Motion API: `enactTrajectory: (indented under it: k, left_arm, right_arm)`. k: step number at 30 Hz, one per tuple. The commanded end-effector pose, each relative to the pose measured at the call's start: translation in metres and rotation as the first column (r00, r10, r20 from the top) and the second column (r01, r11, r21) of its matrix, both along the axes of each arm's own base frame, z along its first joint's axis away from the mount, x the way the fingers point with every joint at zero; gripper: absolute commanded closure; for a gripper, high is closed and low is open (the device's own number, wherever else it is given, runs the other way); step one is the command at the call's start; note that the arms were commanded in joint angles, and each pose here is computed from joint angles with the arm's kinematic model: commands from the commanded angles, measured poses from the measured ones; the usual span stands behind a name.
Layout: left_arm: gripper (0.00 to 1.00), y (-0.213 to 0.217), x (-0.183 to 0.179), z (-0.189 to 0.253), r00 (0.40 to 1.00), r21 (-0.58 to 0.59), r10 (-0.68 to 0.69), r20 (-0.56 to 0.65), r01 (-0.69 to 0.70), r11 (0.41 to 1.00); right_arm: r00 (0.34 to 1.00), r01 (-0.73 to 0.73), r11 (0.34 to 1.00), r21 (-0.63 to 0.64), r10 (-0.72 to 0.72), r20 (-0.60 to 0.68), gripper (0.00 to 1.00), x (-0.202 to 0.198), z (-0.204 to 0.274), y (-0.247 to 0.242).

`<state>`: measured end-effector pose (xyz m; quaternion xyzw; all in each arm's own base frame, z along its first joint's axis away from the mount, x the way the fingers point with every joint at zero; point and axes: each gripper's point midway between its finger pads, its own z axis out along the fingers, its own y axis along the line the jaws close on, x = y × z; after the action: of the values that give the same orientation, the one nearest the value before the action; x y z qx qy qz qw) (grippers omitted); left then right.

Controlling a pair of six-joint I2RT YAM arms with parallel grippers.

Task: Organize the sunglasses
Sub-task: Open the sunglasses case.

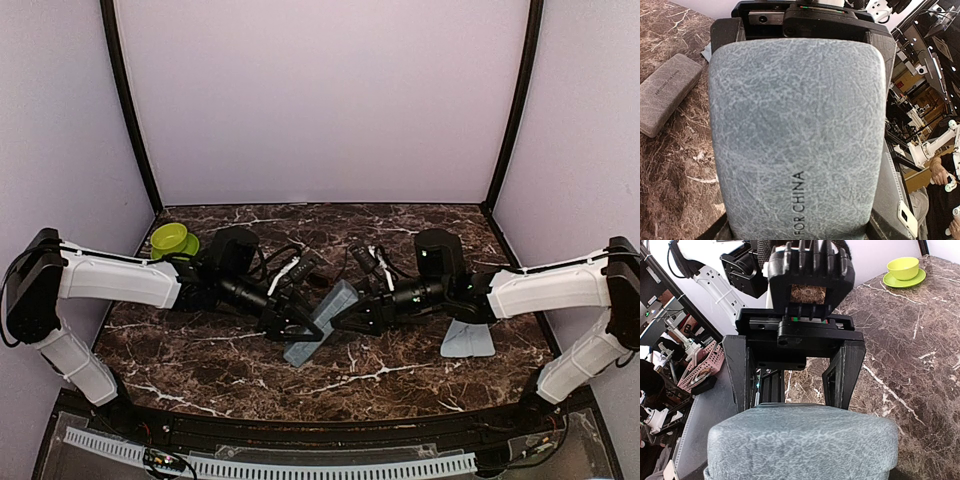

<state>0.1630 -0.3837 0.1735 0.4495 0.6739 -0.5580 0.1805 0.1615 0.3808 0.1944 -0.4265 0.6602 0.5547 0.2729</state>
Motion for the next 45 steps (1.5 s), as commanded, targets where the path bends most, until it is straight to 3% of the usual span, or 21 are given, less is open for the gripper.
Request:
enactTrajectory:
  k: [1,5,10,12,14,15,20,33,36,40,45]
  left_arm:
    - [0.41,-0.002,0.001,0.011,1.000,-0.030,0.011,0.028,-0.010,1.000]
    - [0.30,-0.002,0.001,0.010,1.000,-0.028,0.012,0.028,-0.011,1.000]
    - [0.26,-0.002,0.000,0.010,1.000,-0.034,0.001,0.020,0.000,0.999]
    - [0.17,-0.002,-0.001,0.010,1.000,-0.034,-0.002,0.018,0.002,0.999]
    - [0.02,-0.002,-0.001,0.011,1.000,-0.036,-0.003,0.023,0.004,0.999]
    - [0.01,-0.002,-0.002,0.011,1.000,-0.038,-0.005,0.025,0.006,0.999]
    - [0.01,-0.001,-0.003,0.010,0.999,-0.044,-0.010,0.038,0.012,0.999]
    - [0.30,-0.002,-0.005,0.009,0.999,-0.047,-0.029,0.021,0.030,0.998]
    - [0.31,-0.001,-0.006,0.010,0.999,-0.052,-0.033,0.018,0.034,0.998]
    - [0.23,0.000,-0.007,0.012,0.999,-0.060,-0.028,0.017,0.029,0.998]
    - [0.25,0.000,-0.007,0.011,0.999,-0.059,-0.028,0.018,0.029,0.998]
  right_arm:
    - [0.998,-0.034,0.998,0.053,0.031,0.060,0.62,-0.002,0.018,0.003]
    - [0.998,-0.034,0.998,0.055,0.031,0.061,0.62,-0.002,0.019,0.003]
    - [0.998,-0.034,0.998,0.051,0.031,0.059,0.63,-0.002,0.018,0.004]
    - [0.998,-0.034,0.998,0.049,0.031,0.055,0.63,-0.002,0.017,0.004]
    - [0.998,-0.036,0.998,0.048,0.033,0.054,0.63,-0.002,0.016,0.004]
    - [0.998,-0.034,0.998,0.048,0.032,0.054,0.63,-0.002,0.016,0.004]
    - [0.998,-0.036,0.998,0.053,0.033,0.050,0.63,-0.003,0.017,0.003]
    - [0.998,-0.046,0.998,0.047,0.044,0.046,0.65,-0.006,0.012,0.001]
    - [0.998,-0.042,0.998,0.040,0.041,0.048,0.66,-0.005,0.010,0.000]
    - [0.998,-0.042,0.998,0.036,0.041,0.045,0.66,-0.004,0.008,0.000]
    - [0.998,-0.043,0.998,0.036,0.042,0.046,0.67,-0.005,0.008,0.000]
